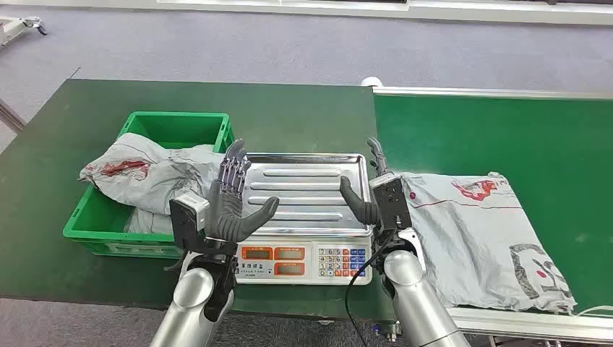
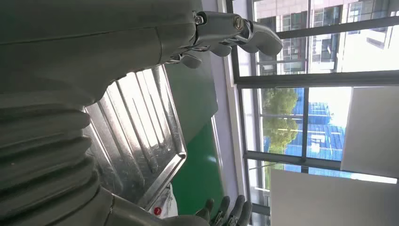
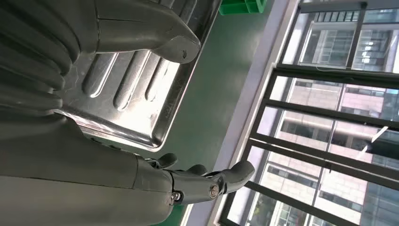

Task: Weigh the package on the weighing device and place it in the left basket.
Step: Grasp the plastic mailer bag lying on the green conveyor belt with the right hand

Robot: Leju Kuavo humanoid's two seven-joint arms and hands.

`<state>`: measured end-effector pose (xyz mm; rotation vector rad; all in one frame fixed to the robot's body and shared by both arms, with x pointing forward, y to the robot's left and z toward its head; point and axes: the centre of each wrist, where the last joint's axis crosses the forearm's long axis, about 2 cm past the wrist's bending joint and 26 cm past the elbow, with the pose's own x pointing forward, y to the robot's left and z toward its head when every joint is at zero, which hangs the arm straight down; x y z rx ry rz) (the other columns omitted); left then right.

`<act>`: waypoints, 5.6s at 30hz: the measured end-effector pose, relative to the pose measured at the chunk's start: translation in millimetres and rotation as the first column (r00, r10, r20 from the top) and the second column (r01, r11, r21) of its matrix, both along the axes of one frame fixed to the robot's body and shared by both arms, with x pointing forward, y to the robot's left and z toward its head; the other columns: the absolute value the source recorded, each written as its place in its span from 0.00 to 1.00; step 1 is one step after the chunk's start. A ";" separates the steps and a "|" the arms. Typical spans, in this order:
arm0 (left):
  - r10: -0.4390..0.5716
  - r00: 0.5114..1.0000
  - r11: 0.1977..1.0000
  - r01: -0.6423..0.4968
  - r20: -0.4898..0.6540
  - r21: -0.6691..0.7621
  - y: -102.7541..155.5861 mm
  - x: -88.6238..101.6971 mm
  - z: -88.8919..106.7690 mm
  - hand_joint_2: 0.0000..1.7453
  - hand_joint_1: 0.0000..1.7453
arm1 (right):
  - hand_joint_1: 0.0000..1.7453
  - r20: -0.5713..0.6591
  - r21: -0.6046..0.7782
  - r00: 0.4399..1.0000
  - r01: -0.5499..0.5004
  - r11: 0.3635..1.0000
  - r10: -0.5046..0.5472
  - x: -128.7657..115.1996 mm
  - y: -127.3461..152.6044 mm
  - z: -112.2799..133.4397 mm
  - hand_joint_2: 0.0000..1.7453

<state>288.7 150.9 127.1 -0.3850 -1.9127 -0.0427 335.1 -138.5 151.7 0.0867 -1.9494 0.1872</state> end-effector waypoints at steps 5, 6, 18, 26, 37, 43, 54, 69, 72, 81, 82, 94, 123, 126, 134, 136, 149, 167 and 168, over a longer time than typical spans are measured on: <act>0.000 1.000 1.000 0.000 0.006 -0.002 0.1 1.0 1.0 1.00 0.00 | 0.00 -0.007 0.002 1.000 0.016 1.000 -0.016 -2.7 -1.3 -3.1 1.00; 0.000 1.000 1.000 0.000 0.007 -0.001 0.1 0.9 1.0 1.00 0.00 | 0.00 -0.009 0.005 1.000 0.021 1.000 -0.021 -5.1 -1.5 -4.8 1.00; -0.013 1.000 0.999 0.012 0.015 0.030 0.1 -1.0 0.8 1.00 0.00 | 0.00 -0.002 0.031 0.997 0.072 0.997 -0.072 -28.9 -2.7 -16.7 1.00; -0.044 0.999 0.999 0.044 0.019 -0.010 -3.8 -1.5 2.8 1.00 0.00 | 0.00 -0.006 0.042 0.996 0.090 0.995 -0.090 -44.8 -3.5 -16.2 1.00; -0.067 0.998 0.998 0.067 0.007 0.007 -5.6 1.4 3.6 1.00 0.00 | 0.00 -0.005 0.051 0.995 0.096 0.994 -0.096 -52.2 -8.5 -9.9 1.00; -0.070 0.998 0.997 0.070 -0.009 0.035 -7.0 2.1 5.1 1.00 0.00 | 0.00 -0.039 0.041 0.998 0.059 0.997 -0.058 -42.0 -10.9 -2.3 1.00; -0.035 0.998 0.998 0.038 -0.054 0.045 -1.9 1.7 4.1 1.00 0.00 | 0.00 -0.067 -0.192 0.960 0.257 0.947 -0.274 6.0 -51.6 -5.7 1.00; -0.018 0.999 0.998 0.021 -0.048 0.066 1.4 -0.1 2.5 1.00 0.00 | 0.00 -0.080 -0.326 0.915 0.352 0.878 -0.396 19.2 -72.6 -17.0 1.00; -0.001 1.000 0.996 0.004 -0.030 0.089 5.0 -4.6 0.6 1.00 0.00 | 0.00 -0.060 -0.448 0.862 0.428 0.785 -0.504 24.6 -92.1 -25.4 1.00; 0.004 1.000 0.993 -0.002 -0.018 0.114 13.7 -9.9 -1.1 1.00 0.00 | 0.00 -0.222 -0.715 0.721 0.337 0.612 -0.656 28.1 -159.6 -75.4 1.00; 0.002 1.000 0.993 0.000 -0.018 0.115 14.1 -9.7 -1.2 1.00 0.00 | 0.00 -0.251 -0.733 0.708 0.306 0.607 -0.660 28.6 -161.9 -78.9 1.00; -0.010 1.000 0.993 0.013 -0.025 0.119 15.4 -8.5 -1.0 1.00 0.00 | 0.00 -0.477 -0.796 0.571 0.043 0.604 -0.669 22.7 -154.1 -104.5 1.00; -0.025 0.999 0.991 0.028 -0.024 0.127 12.5 -6.7 4.9 1.00 0.00 | 0.71 -0.661 -0.710 0.480 -0.152 0.687 -0.577 9.3 -113.6 -120.9 1.00; -0.018 0.999 0.991 0.022 -0.026 0.133 13.1 -10.6 4.0 1.00 0.00 | 1.00 -0.640 -0.710 0.516 -0.113 0.695 -0.570 8.4 -110.9 -121.2 1.00; -0.006 1.000 0.987 0.011 -0.029 0.159 14.2 -21.2 0.9 1.00 0.00 | 1.00 -0.498 -0.707 0.668 0.057 0.705 -0.553 3.7 -102.3 -121.1 1.00; -0.006 1.000 0.987 0.011 -0.031 0.161 14.1 -22.7 -0.1 1.00 0.00 | 1.00 -0.476 -0.696 0.694 0.078 0.714 -0.540 4.2 -99.1 -118.7 1.00; -0.007 1.000 0.987 0.010 -0.018 0.162 13.5 -23.0 0.7 1.00 0.00 | 1.00 -0.262 -0.614 0.802 0.290 0.734 -0.537 26.3 -97.7 -71.9 1.00; -0.010 1.000 0.986 0.011 -0.005 0.164 12.5 -20.1 -3.7 1.00 0.00 | 1.00 0.171 -0.406 0.851 0.520 0.752 -0.496 18.7 -93.4 17.8 1.00; -0.007 1.000 0.987 0.008 -0.006 0.161 12.6 -20.5 -3.9 1.00 0.00 | 1.00 0.184 -0.398 0.852 0.521 0.755 -0.490 18.0 -93.3 20.0 1.00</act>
